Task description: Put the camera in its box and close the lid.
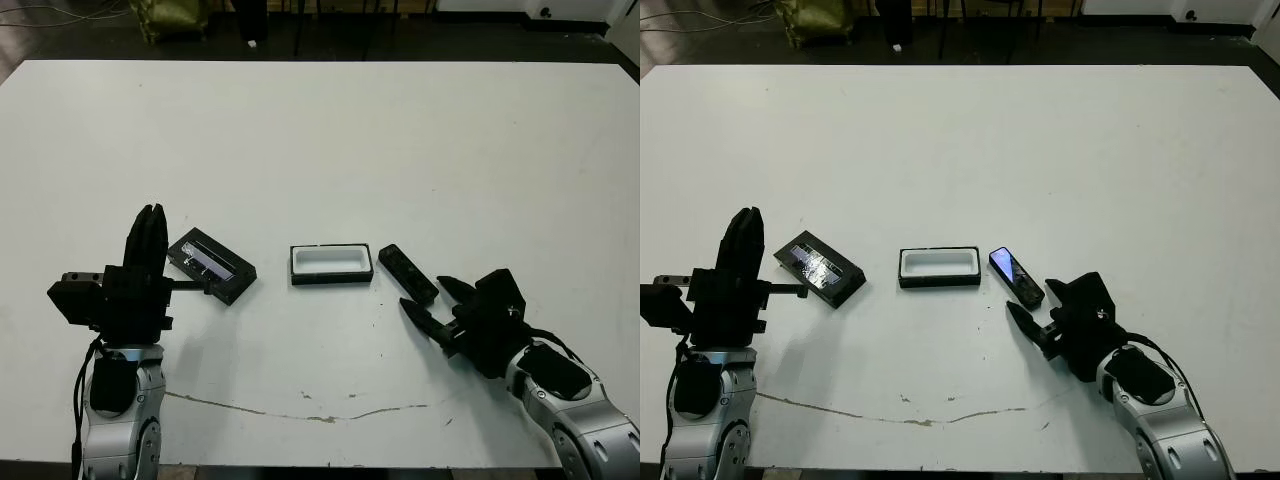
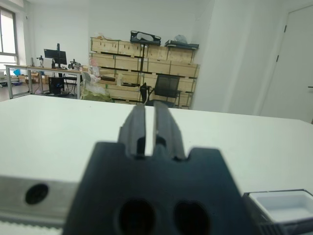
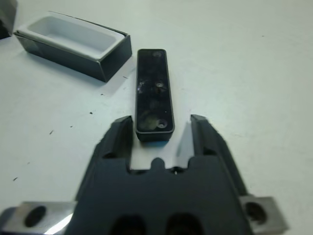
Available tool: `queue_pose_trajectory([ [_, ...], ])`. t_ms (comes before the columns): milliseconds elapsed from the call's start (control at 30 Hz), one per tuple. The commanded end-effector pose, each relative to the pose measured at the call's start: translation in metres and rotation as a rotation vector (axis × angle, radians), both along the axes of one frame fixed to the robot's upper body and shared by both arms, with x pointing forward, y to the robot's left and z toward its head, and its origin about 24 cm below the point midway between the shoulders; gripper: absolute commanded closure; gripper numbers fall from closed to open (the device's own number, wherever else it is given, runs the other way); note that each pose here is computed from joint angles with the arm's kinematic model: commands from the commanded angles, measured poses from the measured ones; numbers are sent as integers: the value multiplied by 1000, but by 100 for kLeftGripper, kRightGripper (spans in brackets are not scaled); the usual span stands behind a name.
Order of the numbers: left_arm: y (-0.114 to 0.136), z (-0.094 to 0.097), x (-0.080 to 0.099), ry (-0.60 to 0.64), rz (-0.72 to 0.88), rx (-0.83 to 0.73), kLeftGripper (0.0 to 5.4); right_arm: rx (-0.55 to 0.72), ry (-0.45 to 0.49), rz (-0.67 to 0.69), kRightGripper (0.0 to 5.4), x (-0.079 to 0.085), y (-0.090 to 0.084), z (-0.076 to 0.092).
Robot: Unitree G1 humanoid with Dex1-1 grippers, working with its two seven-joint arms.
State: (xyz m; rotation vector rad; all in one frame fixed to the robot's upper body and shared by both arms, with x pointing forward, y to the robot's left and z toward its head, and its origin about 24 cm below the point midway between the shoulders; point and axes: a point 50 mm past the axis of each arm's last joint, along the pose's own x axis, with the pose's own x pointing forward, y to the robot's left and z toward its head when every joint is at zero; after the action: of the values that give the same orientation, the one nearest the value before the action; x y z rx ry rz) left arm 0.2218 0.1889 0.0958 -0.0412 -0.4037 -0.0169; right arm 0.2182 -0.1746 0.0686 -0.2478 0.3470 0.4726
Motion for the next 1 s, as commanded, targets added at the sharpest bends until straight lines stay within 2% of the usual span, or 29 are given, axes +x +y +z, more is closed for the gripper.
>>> queue_pose_trajectory([
  [33,2,-5,-2,31,12,10,540,-48,18,-38,388,-2,-3,-10],
  [200,2,-5,-1,31,6,10,540,-17,22,-73,497,-3,-1,-9],
  [267,2,-5,-1,29,2,7,540,-7,17,-73,521,-3,-1,-9],
  [567,3,-5,-2,36,11,8,540,31,9,-98,528,2,-7,-6],
  [700,3,-5,-2,30,13,17,540,68,-130,-48,529,17,-23,21],
  [767,3,-5,-2,33,7,8,540,116,-152,-70,529,29,-32,34],
  [900,2,-5,-2,38,4,4,540,183,-166,-54,530,57,-52,74],
  [1000,2,-5,-2,33,3,5,540,225,-153,-14,530,71,-55,94],
])
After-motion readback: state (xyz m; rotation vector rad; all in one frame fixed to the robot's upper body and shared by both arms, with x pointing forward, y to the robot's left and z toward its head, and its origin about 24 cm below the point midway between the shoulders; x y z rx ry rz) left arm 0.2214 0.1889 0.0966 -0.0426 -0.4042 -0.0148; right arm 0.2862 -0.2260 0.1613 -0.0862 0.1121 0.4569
